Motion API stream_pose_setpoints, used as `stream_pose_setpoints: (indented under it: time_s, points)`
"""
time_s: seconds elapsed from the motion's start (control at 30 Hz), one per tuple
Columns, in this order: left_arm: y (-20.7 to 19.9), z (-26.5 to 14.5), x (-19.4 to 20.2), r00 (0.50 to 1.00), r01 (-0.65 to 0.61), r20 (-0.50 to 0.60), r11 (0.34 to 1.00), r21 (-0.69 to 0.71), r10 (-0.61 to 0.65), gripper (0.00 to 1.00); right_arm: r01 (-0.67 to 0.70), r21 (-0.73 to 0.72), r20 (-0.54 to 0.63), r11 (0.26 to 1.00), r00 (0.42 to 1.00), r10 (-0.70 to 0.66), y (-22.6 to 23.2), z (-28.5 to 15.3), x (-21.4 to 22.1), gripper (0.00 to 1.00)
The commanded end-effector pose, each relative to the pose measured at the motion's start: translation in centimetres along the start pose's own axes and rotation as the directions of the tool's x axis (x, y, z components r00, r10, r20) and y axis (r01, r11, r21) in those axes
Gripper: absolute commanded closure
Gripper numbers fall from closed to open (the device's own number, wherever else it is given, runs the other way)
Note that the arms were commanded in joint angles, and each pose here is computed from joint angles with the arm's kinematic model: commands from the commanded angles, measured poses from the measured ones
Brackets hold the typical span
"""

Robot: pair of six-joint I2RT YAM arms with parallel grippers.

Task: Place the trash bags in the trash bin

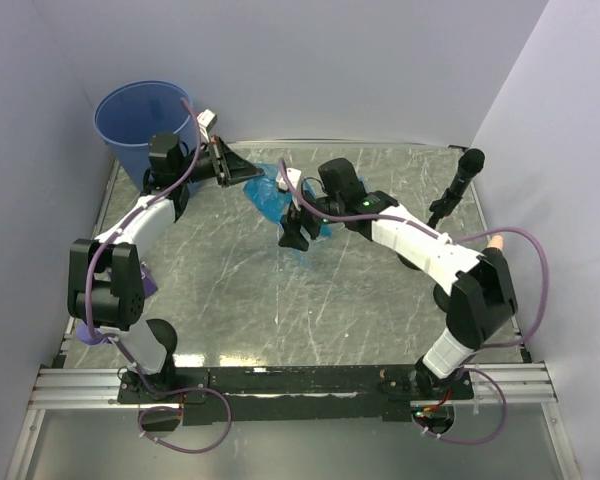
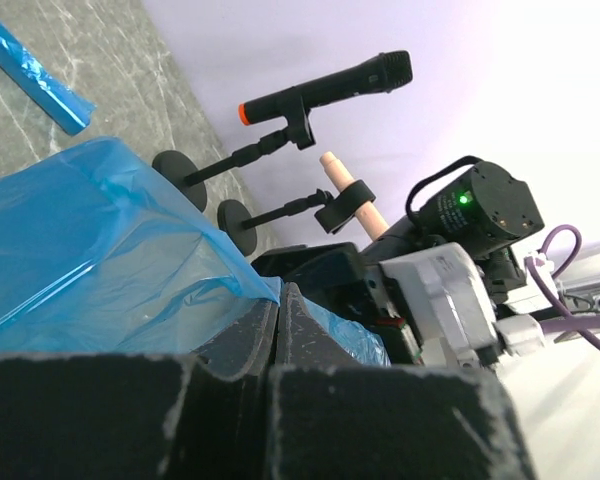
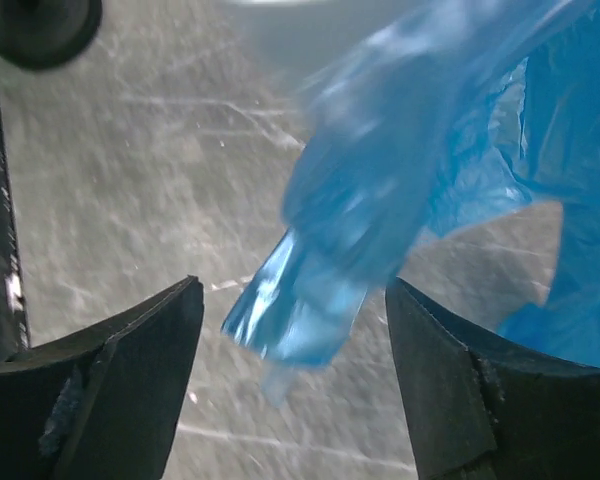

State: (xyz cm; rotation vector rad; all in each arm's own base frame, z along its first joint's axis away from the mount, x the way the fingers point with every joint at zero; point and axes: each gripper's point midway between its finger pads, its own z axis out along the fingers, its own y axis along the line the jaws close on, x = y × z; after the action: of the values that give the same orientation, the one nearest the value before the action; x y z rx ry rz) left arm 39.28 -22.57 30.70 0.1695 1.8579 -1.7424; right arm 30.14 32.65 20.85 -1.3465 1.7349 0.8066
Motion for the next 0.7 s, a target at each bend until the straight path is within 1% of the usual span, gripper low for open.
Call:
stream_pose_setpoints:
  time_s: [0.0,0.07,0.1,0.13,0.17,0.23,0.33,0.47,0.5,0.53,0.57,0.6,0.63,0.67]
  points:
    - [-0.9,-0.7,-1.1,0.999,-0.018,0.044,1.0,0.009,0.018,0.99,-0.109,-0.008,0.108,0.994,0.988,0.109,-0.6,0.5,-3.9,0.33]
    - [-0.7,-1.1,-1.4,0.998,-0.026,0.049,1.0,0.005,0.026,0.99,-0.12,0.059,0.099,0.991,0.988,0.114,-1.9,0.6,-3.6,0.57]
    - [-0.5,-1.4,-1.5,0.998,-0.029,0.053,1.0,-0.002,0.029,0.99,-0.104,0.091,0.094,0.99,0.991,0.096,-2.5,0.3,-3.5,0.68]
    - [-0.5,-1.7,-1.7,0.998,-0.041,0.054,0.999,-0.005,0.041,0.99,-0.087,0.115,0.089,0.99,0.993,0.077,-3.0,-0.1,-3.5,0.77]
    - [-0.2,-2.1,-1.8,0.997,-0.05,0.055,0.999,-0.012,0.051,0.99,-0.074,0.13,0.088,0.989,0.994,0.063,-3.4,-0.7,-3.5,0.84]
    - [0.5,-2.9,-2.2,0.996,-0.058,0.067,0.998,-0.035,0.061,0.99,-0.066,0.131,0.09,0.989,0.994,0.054,-3.7,-2.1,-3.5,0.92]
    - [1.5,-3.9,-2.6,0.995,-0.063,0.079,0.996,-0.059,0.068,0.99,-0.06,0.131,0.103,0.99,0.994,0.047,-4.0,-3.9,-3.7,1.0]
    - [2.4,-4.0,-2.4,0.995,-0.06,0.076,0.995,-0.079,0.066,0.99,-0.042,0.146,0.127,0.988,0.992,0.024,-3.9,-5.8,-4.4,1.0]
    - [2.9,-3.9,-2.6,0.994,-0.046,0.092,0.994,-0.094,0.055,0.94,-0.035,0.152,0.131,0.988,0.991,0.015,-3.8,-6.1,-4.6,1.0]
    - [3.3,-4.0,-2.8,0.993,-0.03,0.109,0.993,-0.11,0.042,0.72,-0.027,0.155,0.138,0.987,0.99,0.006,-3.6,-6.4,-4.9,1.0]
    - [3.5,-4.0,-3.1,0.992,-0.019,0.124,0.993,-0.119,0.033,0.56,-0.025,0.157,0.142,0.987,0.99,0.003,-3.5,-6.7,-5.0,1.0]
    - [3.5,-4.2,-3.2,0.991,-0.013,0.133,0.993,-0.12,0.029,0.46,-0.026,0.16,0.147,0.987,0.989,0.002,-3.4,-6.9,-5.2,1.0]
    - [3.1,-4.2,-3.3,0.99,-0.023,0.135,0.993,-0.118,0.039,0.41,-0.033,0.164,0.152,0.986,0.988,0.008,-3.4,-7.1,-5.3,1.0]
    - [3.2,-5.6,-4.3,0.984,-0.029,0.17,0.989,-0.143,0.054,0.38,-0.043,0.168,0.16,0.985,0.987,0.016,-3.4,-7.3,-5.5,1.0]
